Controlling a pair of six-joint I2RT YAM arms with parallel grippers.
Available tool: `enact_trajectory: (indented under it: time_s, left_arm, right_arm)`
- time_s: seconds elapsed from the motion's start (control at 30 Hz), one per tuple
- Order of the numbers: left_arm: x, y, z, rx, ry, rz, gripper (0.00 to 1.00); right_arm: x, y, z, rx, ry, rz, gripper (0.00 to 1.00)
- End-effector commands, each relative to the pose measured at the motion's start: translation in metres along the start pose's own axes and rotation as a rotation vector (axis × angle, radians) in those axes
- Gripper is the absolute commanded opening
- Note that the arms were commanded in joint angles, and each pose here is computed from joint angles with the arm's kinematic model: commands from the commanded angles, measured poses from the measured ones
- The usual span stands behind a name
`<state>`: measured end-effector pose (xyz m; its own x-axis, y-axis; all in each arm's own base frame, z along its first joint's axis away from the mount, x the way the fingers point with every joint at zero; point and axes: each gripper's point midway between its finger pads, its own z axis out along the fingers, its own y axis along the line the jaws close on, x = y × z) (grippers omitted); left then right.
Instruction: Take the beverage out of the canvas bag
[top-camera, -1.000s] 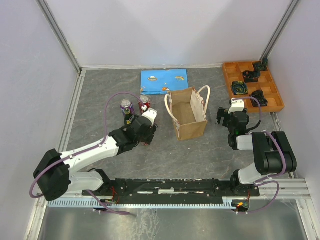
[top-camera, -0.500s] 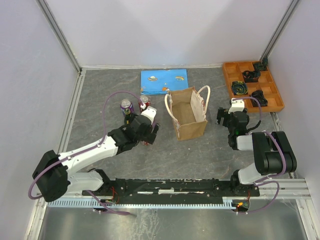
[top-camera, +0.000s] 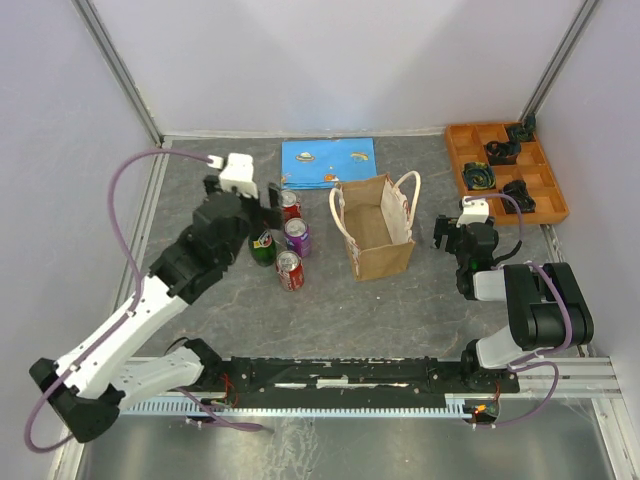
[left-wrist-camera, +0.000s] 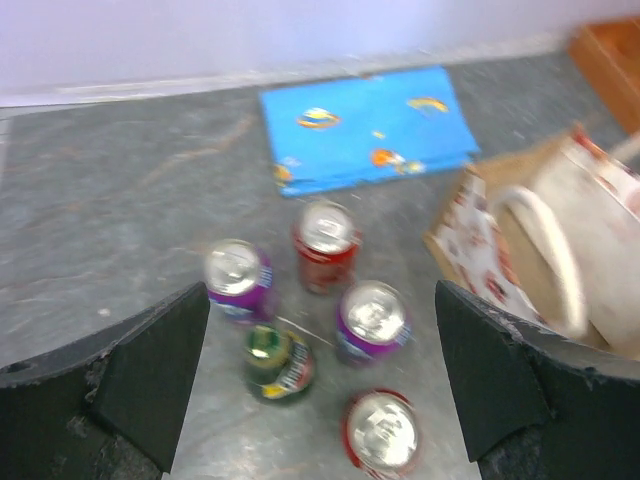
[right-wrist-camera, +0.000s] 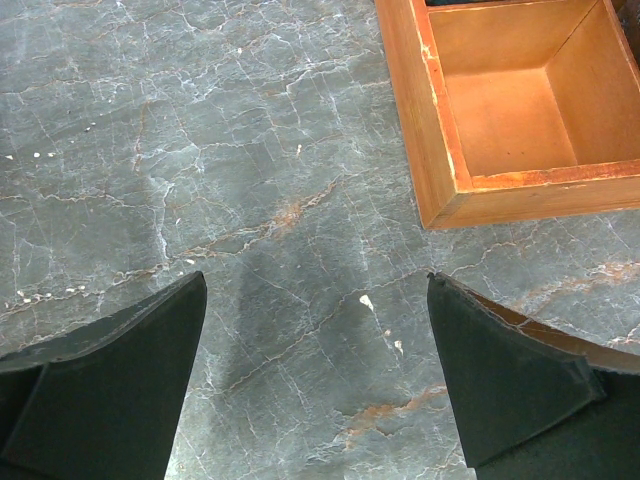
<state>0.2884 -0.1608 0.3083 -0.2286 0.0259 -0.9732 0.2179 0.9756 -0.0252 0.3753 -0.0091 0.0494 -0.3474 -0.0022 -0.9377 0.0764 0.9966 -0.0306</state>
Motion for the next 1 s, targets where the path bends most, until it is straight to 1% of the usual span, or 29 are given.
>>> enact_trajectory:
  time_s: [0.0, 0.1, 0.17, 0.2, 0.23, 0.27, 0.33, 0.43, 0.5, 0.67, 0.97]
  left_arm:
    - [-0.030, 0.065, 0.013, -0.144, -0.050, -0.024, 0.99]
    - [-0.039, 0.113, 0.022, -0.239, -0.061, -0.043, 0.99]
    - [-0.039, 0.149, 0.029, -0.300, -0.046, -0.068, 0.99]
    - [-0.037, 0.165, 0.032, -0.318, -0.037, -0.093, 0.99]
    - [-0.034, 0.192, 0.031, -0.360, -0.035, -0.133, 0.99]
    - [-0.031, 0.210, 0.032, -0.370, -0.034, -0.175, 0.99]
    - [-0.025, 0.233, 0.034, -0.366, -0.043, -0.242, 0.99]
    - [-0.005, 0.257, 0.037, -0.427, 0.005, -0.262, 0.99]
    - [0.004, 0.262, 0.037, -0.434, 0.018, -0.275, 0.99]
    - [0.008, 0.251, 0.035, -0.391, -0.027, -0.284, 0.99]
    - [0.019, 0.256, 0.029, -0.446, -0.027, -0.322, 0.99]
  right_arm:
    - [-0.023, 0.001, 0.005, -0.005, -0.069, 0.003, 0.99]
    - [-0.023, 0.001, 0.005, -0.006, -0.068, 0.003, 0.99]
    - [-0.023, 0.001, 0.005, -0.005, -0.069, 0.003, 0.99]
    - [-0.023, 0.001, 0.005, -0.006, -0.069, 0.003, 0.99]
    - [-0.022, 0.001, 0.005, -0.006, -0.068, 0.003, 0.99]
    - [-0.023, 0.001, 0.005, -0.006, -0.069, 0.003, 0.99]
    - [-0.023, 0.001, 0.005, -0.005, -0.069, 0.004, 0.99]
    - [-0.023, 0.001, 0.005, -0.006, -0.069, 0.002, 0.99]
    - [-0.023, 0.001, 0.005, -0.006, -0.069, 0.003, 0.99]
    - [-0.022, 0.001, 0.005, -0.006, -0.067, 0.003, 0.99]
    - [-0.022, 0.001, 0.005, -0.006, -0.067, 0.003, 0.99]
